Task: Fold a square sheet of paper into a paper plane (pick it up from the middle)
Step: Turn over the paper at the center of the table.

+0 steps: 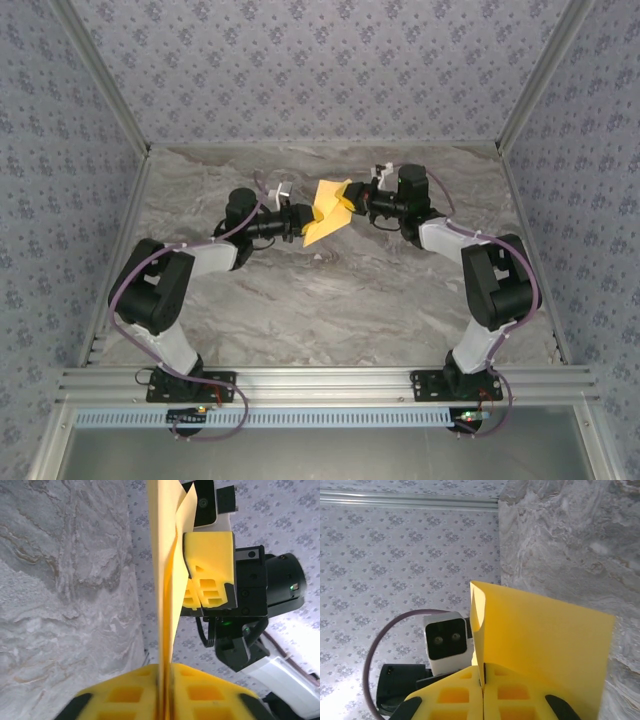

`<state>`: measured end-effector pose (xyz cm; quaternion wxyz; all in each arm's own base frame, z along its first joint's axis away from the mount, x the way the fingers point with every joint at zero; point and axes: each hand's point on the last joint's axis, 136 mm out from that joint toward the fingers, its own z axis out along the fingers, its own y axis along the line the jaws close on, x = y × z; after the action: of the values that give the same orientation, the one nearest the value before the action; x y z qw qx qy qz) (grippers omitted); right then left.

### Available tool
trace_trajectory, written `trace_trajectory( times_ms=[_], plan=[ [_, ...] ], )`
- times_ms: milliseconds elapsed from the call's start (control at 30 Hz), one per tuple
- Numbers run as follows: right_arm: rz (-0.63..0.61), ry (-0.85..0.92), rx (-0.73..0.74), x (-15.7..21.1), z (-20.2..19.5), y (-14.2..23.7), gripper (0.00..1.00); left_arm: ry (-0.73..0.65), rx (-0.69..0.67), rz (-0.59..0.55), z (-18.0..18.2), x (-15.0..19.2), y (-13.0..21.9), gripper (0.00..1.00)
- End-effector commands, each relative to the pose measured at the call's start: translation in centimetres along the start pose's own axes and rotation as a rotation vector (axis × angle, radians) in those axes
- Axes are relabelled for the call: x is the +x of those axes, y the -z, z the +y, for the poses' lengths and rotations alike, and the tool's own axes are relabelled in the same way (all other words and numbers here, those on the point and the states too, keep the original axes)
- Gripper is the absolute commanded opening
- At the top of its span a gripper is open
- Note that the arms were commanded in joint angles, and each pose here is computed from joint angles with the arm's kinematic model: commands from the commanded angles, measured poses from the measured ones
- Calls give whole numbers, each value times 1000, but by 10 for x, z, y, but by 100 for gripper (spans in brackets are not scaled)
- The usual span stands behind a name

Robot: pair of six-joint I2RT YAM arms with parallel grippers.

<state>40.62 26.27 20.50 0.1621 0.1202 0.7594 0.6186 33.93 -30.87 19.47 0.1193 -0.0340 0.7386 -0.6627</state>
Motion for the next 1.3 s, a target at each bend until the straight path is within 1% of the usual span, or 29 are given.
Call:
trace_trajectory(
  times_ms=[0,67,100,133,167,233,300,333,433,500,633,767,867,900,967,1033,1100,1167,1233,1267],
  plan=[
    [18,35,97,4,-18,10,15,-64,-90,15,8,1,2,8],
    [-16,81,212,2,-32,23,28,-98,-230,28,23,3,7,5],
    [-39,101,282,2,-40,32,36,-134,-321,22,28,1,12,5],
    [-61,126,337,1,-45,40,45,-181,-423,37,35,4,16,5],
    [-87,152,408,0,-50,51,51,-230,-558,47,43,5,23,5],
    [-132,194,533,-2,-60,72,61,-321,-812,59,57,5,41,5],
    [-177,228,641,-3,-68,92,69,-395,-1014,61,61,1,55,5],
    [-199,240,683,-4,-71,100,72,-422,-1092,57,64,-1,61,5],
    [-268,246,793,-6,-83,124,78,-525,-1415,30,66,-11,87,5],
    [-304,239,831,-5,-89,135,80,-605,-1573,15,62,-16,95,5],
    [-355,201,879,-4,-101,149,81,-720,-1753,30,64,-18,86,7],
    [-381,172,897,-1,-108,156,81,-746,-1813,89,86,-10,63,11],
    [-402,154,915,0,-112,162,81,-694,-1742,145,107,3,35,15],
    [-406,150,920,1,-114,163,81,-660,-1685,167,114,9,22,18],
    [-414,144,925,1,-115,165,81,-604,-1559,198,119,20,-2,32],
    [-414,142,924,2,-115,166,80,-555,-1425,219,114,29,-23,48],
    [-404,152,906,3,-114,162,80,-505,-1305,226,103,31,-36,58],
    [-372,171,860,5,-112,153,80,-454,-1180,215,88,29,-43,66],
    [-321,207,796,9,-105,136,77,-398,-1075,173,75,20,-38,74],
    [-299,221,777,11,-103,127,76,-372,-1044,150,71,15,-32,77]
  ],
)
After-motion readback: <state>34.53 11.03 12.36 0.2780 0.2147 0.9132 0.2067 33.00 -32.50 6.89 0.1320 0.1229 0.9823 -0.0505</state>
